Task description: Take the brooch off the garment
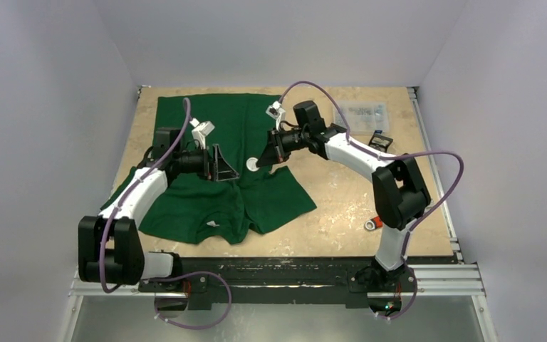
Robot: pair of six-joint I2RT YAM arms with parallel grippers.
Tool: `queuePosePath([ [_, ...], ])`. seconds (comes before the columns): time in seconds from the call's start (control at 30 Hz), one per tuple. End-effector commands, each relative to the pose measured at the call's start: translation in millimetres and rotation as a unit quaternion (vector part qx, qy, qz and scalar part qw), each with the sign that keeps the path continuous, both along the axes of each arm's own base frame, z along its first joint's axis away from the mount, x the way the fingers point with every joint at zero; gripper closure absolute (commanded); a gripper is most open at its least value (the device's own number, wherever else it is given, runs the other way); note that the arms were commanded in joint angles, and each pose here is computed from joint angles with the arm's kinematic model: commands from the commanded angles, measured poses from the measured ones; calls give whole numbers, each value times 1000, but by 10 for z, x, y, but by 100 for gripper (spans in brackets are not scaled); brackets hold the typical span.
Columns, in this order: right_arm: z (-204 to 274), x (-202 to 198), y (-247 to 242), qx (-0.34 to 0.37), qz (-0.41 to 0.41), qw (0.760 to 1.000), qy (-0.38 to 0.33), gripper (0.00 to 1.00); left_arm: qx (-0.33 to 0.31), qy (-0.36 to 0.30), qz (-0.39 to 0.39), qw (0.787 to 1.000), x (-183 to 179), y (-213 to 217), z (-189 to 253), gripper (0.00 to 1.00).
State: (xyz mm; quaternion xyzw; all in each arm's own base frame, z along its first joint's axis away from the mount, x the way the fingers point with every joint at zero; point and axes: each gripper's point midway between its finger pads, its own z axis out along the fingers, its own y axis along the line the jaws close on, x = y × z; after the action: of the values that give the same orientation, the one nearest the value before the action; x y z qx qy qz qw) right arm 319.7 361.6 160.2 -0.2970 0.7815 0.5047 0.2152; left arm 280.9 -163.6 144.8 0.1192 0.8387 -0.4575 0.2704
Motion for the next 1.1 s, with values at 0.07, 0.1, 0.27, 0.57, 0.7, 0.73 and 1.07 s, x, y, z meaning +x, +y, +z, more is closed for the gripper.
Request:
queuePosePath([
  [0.07,758,-466,11,109,90,990,-11,100,-47,-136,-40,989,-67,-83,720,18],
  [0.1,825,-504,9,121,96,988,-8,100,-51,-149,-35,987,-71,-86,771,19],
  [0.27,1011,-637,-30,148,103,984,-7,100,-93,-166,-49,981,-161,-179,1032,27],
  [0.57,1133,-779,-74,149,116,981,-31,100,-126,-155,-71,977,-361,-342,1197,42],
  [0.7,1151,-876,-49,146,131,980,-45,100,-123,-150,-70,978,-376,-386,1184,48],
  [0.73,1153,-892,-41,145,133,979,-49,100,-122,-149,-71,979,-377,-397,1182,49],
  [1.07,1155,-897,-19,139,129,980,-59,100,-122,-141,-77,979,-394,-435,1177,69],
])
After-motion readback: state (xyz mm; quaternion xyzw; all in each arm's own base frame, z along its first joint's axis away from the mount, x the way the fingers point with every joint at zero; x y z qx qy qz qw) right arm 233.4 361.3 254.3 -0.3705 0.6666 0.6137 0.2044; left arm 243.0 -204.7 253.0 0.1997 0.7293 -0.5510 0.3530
